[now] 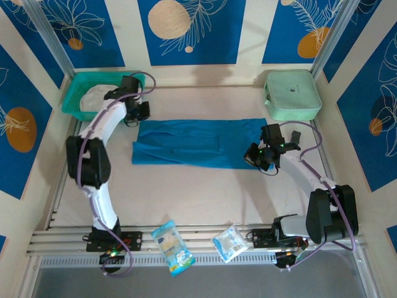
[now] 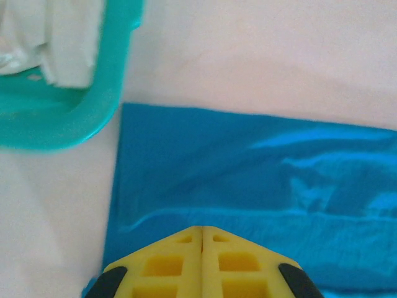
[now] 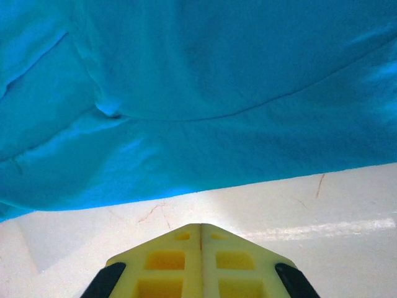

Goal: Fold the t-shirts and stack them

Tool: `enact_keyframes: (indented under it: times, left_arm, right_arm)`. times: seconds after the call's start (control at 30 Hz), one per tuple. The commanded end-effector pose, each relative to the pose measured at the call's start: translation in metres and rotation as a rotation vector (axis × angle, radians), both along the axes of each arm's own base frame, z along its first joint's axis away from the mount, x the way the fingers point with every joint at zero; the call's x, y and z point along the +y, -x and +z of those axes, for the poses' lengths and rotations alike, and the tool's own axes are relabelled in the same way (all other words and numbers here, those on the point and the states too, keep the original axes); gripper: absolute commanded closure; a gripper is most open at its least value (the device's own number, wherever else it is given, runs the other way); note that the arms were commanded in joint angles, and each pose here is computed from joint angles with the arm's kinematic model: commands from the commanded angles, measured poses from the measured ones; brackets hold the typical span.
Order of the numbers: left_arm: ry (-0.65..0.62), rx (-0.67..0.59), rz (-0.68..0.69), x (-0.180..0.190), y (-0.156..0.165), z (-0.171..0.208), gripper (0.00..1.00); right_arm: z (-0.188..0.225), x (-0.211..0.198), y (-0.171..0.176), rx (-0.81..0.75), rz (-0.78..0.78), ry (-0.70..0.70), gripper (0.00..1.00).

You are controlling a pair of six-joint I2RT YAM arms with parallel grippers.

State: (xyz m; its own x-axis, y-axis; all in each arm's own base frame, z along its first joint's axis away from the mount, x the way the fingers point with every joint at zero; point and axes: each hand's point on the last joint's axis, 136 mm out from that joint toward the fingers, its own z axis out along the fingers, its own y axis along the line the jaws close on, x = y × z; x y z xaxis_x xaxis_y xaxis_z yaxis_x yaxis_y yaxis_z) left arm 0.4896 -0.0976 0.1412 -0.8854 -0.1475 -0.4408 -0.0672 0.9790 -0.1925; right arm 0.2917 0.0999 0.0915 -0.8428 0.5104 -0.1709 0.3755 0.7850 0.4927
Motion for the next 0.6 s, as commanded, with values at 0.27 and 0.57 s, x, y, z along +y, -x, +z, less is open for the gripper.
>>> enact_keyframes:
  times: [0.27, 0.57]
  left_arm:
    - [-0.210, 0.154, -0.045, -0.001, -0.025, -0.075, 1.00]
    - [-0.291, 0.268, -0.073, 0.002, -0.010, -0.125, 1.00]
  right_arm:
    - [-0.012, -0.007, -0.015, 0.039, -0.072, 0.020, 1.00]
    - [-0.026, -0.009, -0.036, 0.110, -0.153, 0.037, 1.00]
